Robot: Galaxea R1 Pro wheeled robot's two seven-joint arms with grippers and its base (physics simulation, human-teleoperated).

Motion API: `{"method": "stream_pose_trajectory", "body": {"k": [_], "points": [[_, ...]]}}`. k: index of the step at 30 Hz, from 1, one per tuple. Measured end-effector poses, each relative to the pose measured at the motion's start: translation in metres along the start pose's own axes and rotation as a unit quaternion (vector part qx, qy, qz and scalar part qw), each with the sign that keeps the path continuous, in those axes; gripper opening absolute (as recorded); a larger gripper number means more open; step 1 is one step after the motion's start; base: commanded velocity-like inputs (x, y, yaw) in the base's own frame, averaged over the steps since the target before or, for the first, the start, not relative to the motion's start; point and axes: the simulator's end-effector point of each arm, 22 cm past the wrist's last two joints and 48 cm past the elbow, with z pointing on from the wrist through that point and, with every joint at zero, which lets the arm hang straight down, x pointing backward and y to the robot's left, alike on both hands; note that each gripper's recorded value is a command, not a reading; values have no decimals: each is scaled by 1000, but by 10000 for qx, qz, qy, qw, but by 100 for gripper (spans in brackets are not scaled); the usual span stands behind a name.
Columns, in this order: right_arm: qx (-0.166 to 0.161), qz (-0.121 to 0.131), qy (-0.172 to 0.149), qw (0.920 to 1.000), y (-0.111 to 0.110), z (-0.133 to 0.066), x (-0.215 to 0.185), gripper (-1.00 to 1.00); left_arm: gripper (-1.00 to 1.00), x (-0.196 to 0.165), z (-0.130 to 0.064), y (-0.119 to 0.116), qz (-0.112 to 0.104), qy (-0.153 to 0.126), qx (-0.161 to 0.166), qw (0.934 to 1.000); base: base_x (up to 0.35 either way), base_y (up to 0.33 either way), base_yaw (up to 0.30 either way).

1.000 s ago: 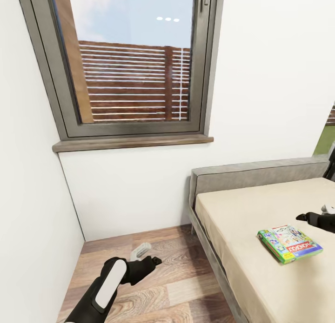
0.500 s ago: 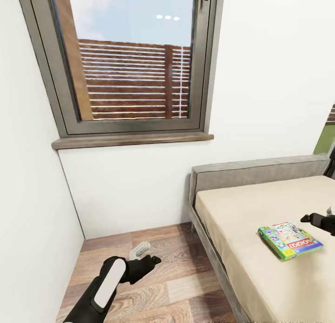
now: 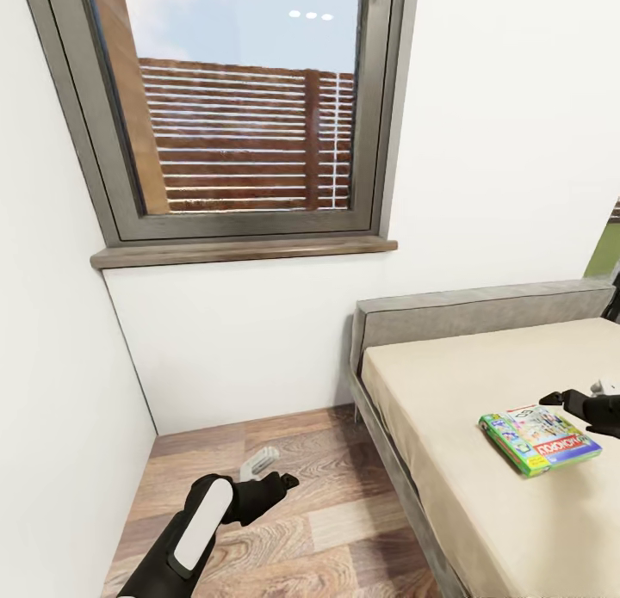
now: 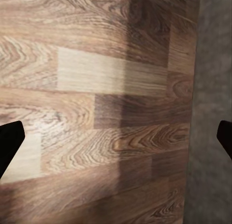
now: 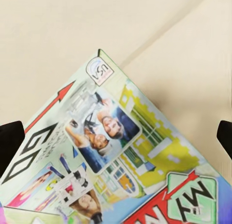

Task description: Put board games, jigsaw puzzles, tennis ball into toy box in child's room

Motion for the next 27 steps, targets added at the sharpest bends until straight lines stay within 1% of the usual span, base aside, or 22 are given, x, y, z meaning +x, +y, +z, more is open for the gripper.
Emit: {"method": "stream_pose_trajectory", "body": {"k": [10, 16, 21, 27], "points": [[2, 61, 72, 10000, -2, -2, 2, 100, 100, 0, 0, -1, 8, 2, 9, 10000, 0, 0, 0], [112, 101, 17, 9999, -17, -9, -3, 100, 100, 0, 0, -1, 9, 2, 10, 10000, 0, 0, 0], [144, 116, -1, 9998, -21, -11, -4, 100, 100, 0, 0, -1, 13, 4, 11, 10000, 0, 0, 0], [220, 114, 106, 9996, -27, 0, 3, 100, 100, 7, 8, 6, -38, 105, -45, 9999, 0, 0, 0]]}}
